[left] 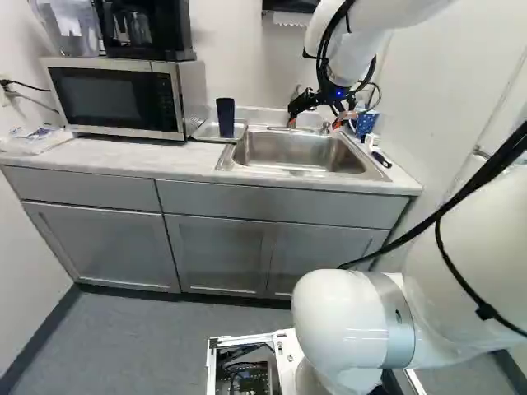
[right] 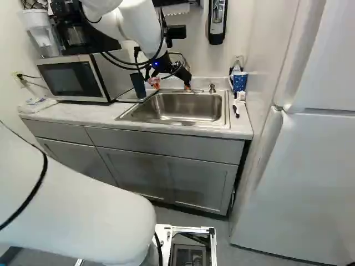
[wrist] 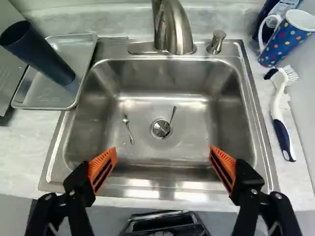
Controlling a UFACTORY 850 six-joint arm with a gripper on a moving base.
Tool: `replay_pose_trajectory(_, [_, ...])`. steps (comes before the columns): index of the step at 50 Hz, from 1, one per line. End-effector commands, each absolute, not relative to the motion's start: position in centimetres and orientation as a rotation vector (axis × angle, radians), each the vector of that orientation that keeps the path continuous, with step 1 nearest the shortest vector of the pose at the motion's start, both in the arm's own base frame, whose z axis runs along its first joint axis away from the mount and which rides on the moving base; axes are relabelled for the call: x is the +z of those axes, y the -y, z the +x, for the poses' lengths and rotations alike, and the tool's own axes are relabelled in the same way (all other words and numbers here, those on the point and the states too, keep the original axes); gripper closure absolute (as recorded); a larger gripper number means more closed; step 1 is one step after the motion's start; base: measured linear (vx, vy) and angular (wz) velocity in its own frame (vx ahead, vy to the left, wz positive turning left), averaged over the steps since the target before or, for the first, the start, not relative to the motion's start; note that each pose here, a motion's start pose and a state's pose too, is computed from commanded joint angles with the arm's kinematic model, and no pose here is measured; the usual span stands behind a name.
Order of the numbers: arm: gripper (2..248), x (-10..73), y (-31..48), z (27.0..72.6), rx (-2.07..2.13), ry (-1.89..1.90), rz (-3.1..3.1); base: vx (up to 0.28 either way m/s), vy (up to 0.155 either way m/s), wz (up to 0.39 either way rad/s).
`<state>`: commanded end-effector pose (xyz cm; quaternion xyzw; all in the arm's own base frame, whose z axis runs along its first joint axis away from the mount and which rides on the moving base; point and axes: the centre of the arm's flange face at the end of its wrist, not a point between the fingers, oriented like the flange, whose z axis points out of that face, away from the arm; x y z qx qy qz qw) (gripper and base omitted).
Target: Rinse the cup and place it in the tray
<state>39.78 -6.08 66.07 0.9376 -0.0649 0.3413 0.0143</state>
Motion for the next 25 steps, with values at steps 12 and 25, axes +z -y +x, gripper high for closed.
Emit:
replay_pose_trajectory(12, [3, 66.07, 6.08, 39.78, 1.063, 0.202, 2.919, -0.090, 0.066, -0.200])
replay_pose_trajectory(25, [3, 66.07, 6.08, 39.78, 1.063, 0.202, 2.919, -0.124, 0.071, -0.218])
